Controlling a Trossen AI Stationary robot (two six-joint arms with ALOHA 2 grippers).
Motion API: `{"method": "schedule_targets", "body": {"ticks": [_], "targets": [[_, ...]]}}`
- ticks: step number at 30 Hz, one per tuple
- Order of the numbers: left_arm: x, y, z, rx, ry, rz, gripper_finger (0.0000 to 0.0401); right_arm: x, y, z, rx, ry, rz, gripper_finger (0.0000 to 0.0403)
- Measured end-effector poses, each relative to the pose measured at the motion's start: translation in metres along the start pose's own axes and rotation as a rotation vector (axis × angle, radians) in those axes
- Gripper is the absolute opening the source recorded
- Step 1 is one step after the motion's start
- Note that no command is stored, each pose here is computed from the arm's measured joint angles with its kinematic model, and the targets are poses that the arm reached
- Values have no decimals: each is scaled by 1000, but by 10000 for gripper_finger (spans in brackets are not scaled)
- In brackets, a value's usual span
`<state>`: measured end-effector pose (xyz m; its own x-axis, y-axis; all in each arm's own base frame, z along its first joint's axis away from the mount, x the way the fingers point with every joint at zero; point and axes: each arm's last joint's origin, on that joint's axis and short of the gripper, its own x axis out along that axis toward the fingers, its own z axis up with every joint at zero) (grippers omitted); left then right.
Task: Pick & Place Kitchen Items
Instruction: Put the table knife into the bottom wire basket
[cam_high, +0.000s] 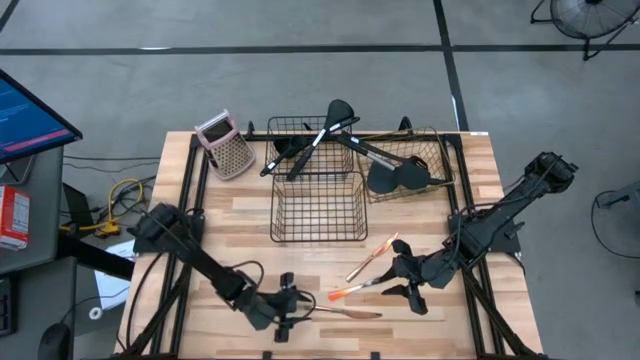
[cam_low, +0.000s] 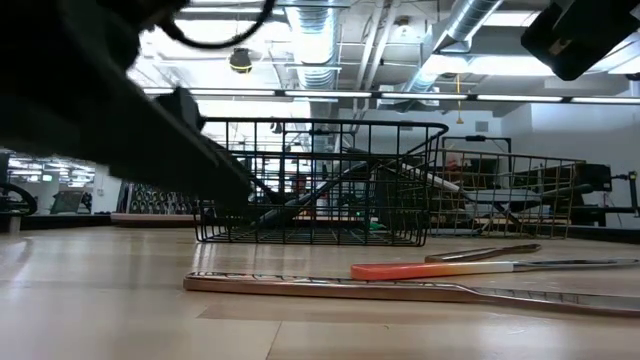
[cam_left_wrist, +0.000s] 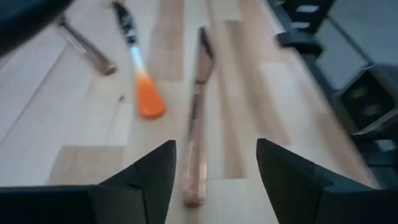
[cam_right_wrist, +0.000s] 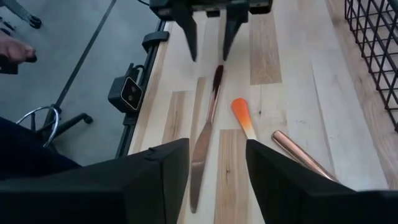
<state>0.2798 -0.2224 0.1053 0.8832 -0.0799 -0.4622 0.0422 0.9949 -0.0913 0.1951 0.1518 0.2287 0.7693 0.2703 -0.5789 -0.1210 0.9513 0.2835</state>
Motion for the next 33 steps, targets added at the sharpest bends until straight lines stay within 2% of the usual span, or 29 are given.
{"method": "schedule_targets", "body": {"ticks": [11, 16, 20, 28, 33], "targets": [[19, 2, -29, 5, 35, 47, 208, 0, 0, 0, 2, 0, 0, 153], [32, -4, -38, -11, 55, 58, 192, 0, 0, 0, 10, -1, 0, 148], [39, -3, -40, -34, 115, 58, 158, 0, 0, 0, 21, -1, 0, 144], [39, -1, -45, -17, 134, 102, 56, 0, 0, 0, 21, -1, -1, 137], [39, -2, -46, -28, 129, 104, 25, 0, 0, 0, 21, -2, 0, 133]]}}
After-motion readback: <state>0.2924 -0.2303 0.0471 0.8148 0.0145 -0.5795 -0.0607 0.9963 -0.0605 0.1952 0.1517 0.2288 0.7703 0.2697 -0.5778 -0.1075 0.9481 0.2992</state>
